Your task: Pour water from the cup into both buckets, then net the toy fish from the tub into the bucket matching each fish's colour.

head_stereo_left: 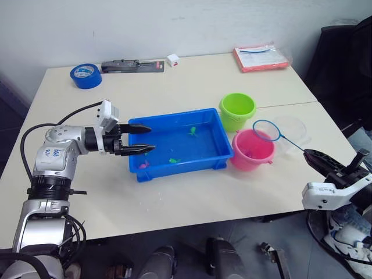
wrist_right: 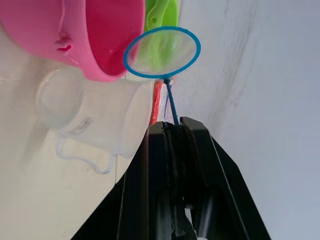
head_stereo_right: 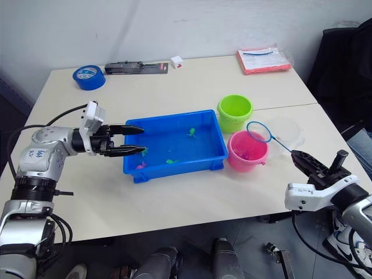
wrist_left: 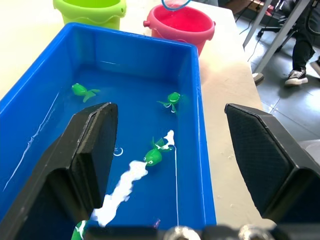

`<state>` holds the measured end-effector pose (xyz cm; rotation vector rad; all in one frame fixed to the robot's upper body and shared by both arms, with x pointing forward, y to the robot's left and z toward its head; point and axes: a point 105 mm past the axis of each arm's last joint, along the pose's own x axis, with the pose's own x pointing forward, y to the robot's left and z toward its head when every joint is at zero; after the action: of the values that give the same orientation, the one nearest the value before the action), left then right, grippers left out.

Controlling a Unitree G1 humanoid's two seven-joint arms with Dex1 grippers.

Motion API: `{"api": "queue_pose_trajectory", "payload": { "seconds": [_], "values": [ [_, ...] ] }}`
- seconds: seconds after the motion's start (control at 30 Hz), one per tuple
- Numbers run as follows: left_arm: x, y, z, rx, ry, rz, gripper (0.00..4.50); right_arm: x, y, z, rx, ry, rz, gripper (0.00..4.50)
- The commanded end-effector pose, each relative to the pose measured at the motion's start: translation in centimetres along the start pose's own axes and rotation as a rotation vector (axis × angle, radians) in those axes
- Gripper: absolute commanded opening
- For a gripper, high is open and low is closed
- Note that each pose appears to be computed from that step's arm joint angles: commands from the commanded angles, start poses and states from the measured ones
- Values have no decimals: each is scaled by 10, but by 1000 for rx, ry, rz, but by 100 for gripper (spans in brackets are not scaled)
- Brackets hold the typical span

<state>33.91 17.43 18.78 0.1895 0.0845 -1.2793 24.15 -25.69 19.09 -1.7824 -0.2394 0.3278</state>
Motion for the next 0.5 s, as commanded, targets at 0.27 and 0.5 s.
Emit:
{"api": "queue_pose_trajectory", "payload": {
  "seconds": [0.27, 0.5],
  "values": [
    [-19, 1, 8, 41, -10, 62, 371, 26, -55, 13, 132, -146, -97, 79],
    [-44, 3, 7, 45, 12, 181, 371, 70, -83, 43, 685, -319, 54, 79]
  ]
}}
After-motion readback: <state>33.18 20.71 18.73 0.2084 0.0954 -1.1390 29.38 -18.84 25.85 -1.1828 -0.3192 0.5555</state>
